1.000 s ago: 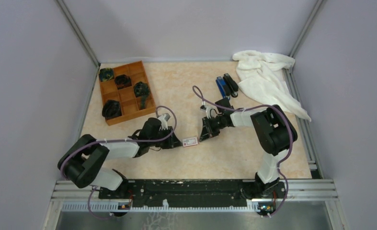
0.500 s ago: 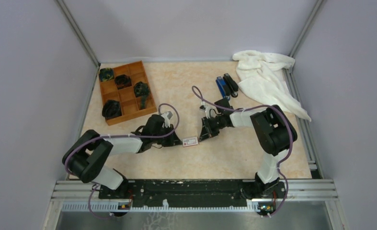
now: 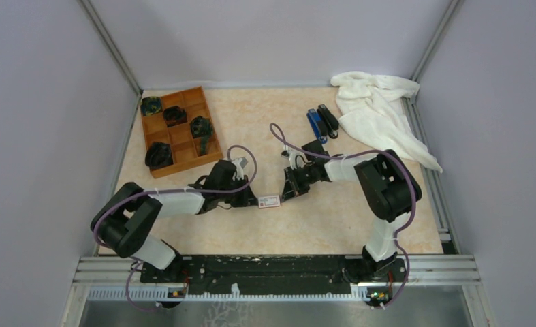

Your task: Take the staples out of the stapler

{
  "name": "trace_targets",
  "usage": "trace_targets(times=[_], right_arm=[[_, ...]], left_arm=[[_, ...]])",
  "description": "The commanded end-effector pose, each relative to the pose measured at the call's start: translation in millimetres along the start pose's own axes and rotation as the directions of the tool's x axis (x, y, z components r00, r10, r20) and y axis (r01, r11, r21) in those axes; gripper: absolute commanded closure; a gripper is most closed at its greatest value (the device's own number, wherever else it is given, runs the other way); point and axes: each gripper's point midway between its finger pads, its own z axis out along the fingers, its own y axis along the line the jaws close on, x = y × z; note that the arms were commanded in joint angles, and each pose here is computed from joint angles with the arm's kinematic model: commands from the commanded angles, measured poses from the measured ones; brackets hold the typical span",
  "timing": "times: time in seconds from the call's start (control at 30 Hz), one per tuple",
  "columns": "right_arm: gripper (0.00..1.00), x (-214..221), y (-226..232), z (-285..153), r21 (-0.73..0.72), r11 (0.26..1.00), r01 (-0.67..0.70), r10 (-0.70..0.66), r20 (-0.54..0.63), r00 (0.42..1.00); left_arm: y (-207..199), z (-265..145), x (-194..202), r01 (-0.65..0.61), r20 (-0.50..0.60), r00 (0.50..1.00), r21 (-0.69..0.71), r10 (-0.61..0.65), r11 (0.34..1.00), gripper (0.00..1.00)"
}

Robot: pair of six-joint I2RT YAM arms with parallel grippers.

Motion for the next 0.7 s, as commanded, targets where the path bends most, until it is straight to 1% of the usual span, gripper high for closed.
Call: trace_targets(times=[0.0,0.2,0.37,0.47,0.67], right_arm=[[0.96,-11.9,1.4,0.0,0.043,0.998,0.049,-0.05,0.026,0.998],[0.96,-13.3,3.8,-0.8,0.036,0.998,0.051,-0.052,0.031,0.998],[0.96,-15.3,2.4,-2.8,0.054,0.997,0.058,-0.059,0.032,0.998],[0.96,-20.4,2.1,-8.0,0.07,0.995,0.072,-0.075,0.046,0.996],[0.96,-31.9,-1.7,-25.1,0.087,0.992,0.09,-0.098,0.089,0.991]], left_arm=[[40.7,8.9,50.9,-0.03,-0.159,0.987,-0.163,0.003,0.986,0.92],[44.1,10.8,55.4,-0.034,-0.174,0.985,-0.181,0.002,0.983,0.91],[52.9,7.5,54.8,-0.043,-0.167,0.986,-0.227,0.005,0.973,0.89],[59.2,1.3,51.6,-0.046,-0.139,0.99,-0.26,0.01,0.964,0.82],[64.1,-17.7,34.1,-0.044,-0.056,0.998,-0.308,0.029,0.95,0.75]])
